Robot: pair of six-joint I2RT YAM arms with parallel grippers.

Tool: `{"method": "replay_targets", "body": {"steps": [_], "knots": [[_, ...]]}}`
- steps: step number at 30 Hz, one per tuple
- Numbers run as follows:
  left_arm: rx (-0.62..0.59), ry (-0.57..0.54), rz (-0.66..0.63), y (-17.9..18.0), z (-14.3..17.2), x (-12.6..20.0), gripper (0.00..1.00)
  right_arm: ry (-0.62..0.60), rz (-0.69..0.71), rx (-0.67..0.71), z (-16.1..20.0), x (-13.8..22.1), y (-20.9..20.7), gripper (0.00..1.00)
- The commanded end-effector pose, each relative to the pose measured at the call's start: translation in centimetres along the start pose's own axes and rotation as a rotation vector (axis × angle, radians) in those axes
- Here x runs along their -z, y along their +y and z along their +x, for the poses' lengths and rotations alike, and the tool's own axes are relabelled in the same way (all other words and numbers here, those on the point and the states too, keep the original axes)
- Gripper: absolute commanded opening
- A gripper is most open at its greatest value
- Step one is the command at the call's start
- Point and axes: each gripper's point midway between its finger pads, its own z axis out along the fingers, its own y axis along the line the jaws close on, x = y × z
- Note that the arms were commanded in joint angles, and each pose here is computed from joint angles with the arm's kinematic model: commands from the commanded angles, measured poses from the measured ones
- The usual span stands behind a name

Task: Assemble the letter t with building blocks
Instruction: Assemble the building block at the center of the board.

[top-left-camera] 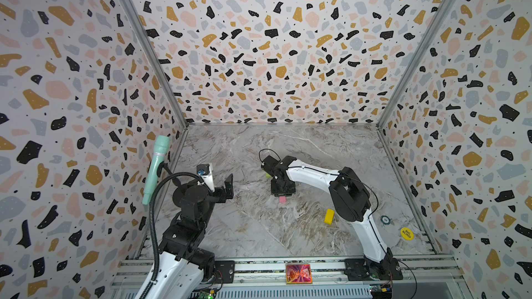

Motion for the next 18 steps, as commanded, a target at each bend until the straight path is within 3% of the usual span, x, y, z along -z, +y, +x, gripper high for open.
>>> {"method": "replay_targets", "body": {"steps": [1,18], "knots": [[-0.008,-0.030,0.010,-0.20,-0.54,0.06,0.99,0.013,0.070,-0.001,-0.21,-1.88,-1.32,0.29],[-0.008,-0.027,0.006,-0.15,-0.46,-0.01,0.99,0.008,0.070,-0.010,-0.35,-1.97,-1.48,0.29]]}}
